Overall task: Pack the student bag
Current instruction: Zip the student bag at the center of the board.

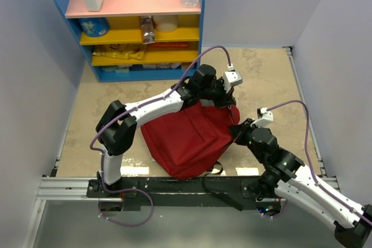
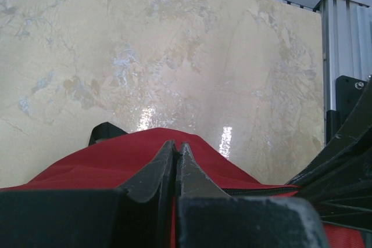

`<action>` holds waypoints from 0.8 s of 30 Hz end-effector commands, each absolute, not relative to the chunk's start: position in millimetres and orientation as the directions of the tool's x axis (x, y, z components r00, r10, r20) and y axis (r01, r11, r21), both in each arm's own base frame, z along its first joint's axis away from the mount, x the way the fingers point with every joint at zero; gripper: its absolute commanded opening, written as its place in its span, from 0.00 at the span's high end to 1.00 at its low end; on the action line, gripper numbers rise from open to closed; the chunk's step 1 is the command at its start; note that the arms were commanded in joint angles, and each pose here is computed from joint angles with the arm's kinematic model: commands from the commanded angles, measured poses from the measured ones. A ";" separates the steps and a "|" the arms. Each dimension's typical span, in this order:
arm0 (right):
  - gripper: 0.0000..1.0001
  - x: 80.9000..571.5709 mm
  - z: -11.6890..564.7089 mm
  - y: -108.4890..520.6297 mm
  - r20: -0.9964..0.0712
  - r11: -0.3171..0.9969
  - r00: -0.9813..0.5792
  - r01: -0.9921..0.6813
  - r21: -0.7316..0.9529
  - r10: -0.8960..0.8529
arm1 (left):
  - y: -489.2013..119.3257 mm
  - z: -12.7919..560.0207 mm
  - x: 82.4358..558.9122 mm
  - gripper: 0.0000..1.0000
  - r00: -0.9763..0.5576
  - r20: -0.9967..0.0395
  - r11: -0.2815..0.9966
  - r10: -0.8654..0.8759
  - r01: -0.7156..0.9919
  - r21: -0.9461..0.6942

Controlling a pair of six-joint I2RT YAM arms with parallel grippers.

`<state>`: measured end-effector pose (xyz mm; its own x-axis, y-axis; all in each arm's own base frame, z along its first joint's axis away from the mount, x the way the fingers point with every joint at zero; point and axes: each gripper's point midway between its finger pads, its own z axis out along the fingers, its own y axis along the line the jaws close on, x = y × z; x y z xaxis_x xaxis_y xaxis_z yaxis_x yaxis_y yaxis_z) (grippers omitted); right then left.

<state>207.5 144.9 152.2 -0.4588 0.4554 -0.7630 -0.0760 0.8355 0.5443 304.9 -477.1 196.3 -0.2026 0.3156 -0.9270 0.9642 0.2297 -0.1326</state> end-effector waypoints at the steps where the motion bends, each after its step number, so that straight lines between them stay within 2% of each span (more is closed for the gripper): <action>1: 1.00 192.7 149.7 144.5 -0.712 0.829 -0.536 -0.040 0.558 0.453 | -456.5 242.6 376.9 1.00 -0.027 -0.971 0.372 0.239 0.926 0.066; 10: 1.00 184.5 135.9 148.7 -0.689 0.843 -0.590 -0.027 0.538 0.421 | -446.1 269.3 438.3 1.00 0.100 -0.957 0.453 0.272 0.864 0.219; 14: 1.00 184.3 143.6 148.1 -0.699 0.848 -0.585 -0.036 0.528 0.411 | -424.7 257.8 474.6 1.00 0.083 -0.952 0.511 0.296 0.828 0.232; 21: 1.00 180.7 157.1 145.2 -0.683 0.834 -0.582 -0.015 0.551 0.441 | -386.2 243.0 499.6 1.00 0.070 -0.931 0.569 0.358 0.774 0.277; 24: 0.71 191.1 177.1 154.4 -0.716 0.832 -0.550 -0.067 0.551 0.430 | -393.0 250.4 484.3 1.00 0.059 -0.942 0.516 0.330 0.824 0.233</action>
